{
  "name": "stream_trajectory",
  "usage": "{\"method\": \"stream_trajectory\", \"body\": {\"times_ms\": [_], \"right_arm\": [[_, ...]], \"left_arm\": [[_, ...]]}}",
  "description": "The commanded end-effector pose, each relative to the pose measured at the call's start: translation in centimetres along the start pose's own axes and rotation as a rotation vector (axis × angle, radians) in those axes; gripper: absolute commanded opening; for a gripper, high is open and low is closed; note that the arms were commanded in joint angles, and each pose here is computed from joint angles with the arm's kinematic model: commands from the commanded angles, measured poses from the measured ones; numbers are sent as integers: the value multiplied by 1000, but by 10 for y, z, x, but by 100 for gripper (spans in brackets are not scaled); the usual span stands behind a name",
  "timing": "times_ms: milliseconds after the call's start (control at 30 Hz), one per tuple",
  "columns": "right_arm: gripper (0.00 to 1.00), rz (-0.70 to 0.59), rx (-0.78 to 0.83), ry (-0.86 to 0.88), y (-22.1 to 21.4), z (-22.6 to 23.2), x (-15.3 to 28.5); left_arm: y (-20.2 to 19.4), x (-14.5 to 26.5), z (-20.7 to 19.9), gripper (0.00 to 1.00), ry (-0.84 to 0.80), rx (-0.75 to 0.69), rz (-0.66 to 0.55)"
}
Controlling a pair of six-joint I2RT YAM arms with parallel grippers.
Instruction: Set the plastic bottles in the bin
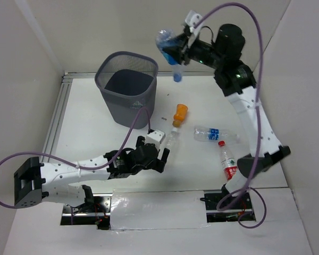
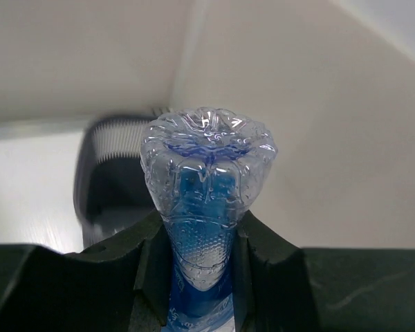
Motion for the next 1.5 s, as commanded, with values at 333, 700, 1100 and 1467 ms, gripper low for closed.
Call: {"method": "stream_trajectory", "body": {"times_ms": [333,700,1100,1467], "right_arm": [[67,-226,-146,250,4,74,-151],[100,-20,-227,-92,-30,-47,-71],[80,331,-505,-275,-185,-67,142],[80,365,-665,-346,-234,-51,207]], "left_arm": [[-5,-3,-1,99,-5,11,-38],[17,-58,-23,99,2,-86,-31],[-13,-113,-14,44,-4,-117,134],[141,-30,-15,0,-48,-164,-173]]}}
Point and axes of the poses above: each gripper's point midway between its finger pads, its own x axis back along the fingers, its own z axis along the line the jaws close on, y = z × x, the point moved 2 cm from there along x, back along the fingers, and after that the axes turned 12 degrees about -x, right-handed, at the moved point
